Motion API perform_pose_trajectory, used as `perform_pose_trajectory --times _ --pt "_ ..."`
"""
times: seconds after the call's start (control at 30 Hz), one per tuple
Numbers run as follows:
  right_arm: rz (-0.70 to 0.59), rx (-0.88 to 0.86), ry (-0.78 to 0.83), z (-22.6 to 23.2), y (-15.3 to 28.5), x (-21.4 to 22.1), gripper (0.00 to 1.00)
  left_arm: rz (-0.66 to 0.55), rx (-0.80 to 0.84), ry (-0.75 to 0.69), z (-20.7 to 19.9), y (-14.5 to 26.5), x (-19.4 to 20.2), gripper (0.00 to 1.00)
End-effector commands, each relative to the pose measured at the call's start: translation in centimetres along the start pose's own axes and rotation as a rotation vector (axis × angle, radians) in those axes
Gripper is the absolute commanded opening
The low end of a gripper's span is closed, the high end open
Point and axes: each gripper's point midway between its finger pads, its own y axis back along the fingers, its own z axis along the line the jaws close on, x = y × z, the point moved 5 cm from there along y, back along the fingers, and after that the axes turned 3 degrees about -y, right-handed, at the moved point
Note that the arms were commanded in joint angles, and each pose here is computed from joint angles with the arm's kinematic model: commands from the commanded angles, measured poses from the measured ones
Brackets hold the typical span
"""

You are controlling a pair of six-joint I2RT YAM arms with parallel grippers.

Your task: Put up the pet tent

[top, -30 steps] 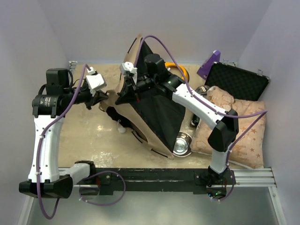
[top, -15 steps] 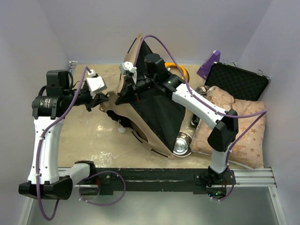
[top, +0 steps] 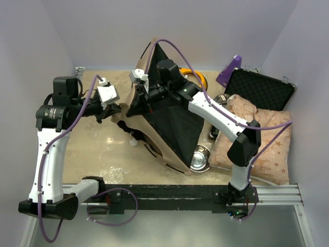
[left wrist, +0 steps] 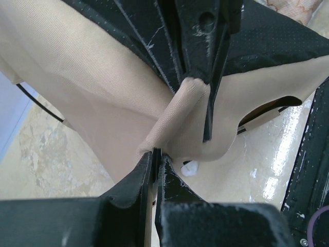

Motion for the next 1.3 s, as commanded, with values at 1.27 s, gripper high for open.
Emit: perform_pose_trajectory --times 1.27 --pt "0.053 0.155 -0.059 -2.3 1.0 0.4 0.25 -0.062 -0.357 0.087 1.3 1.2 -2.0 0.00"
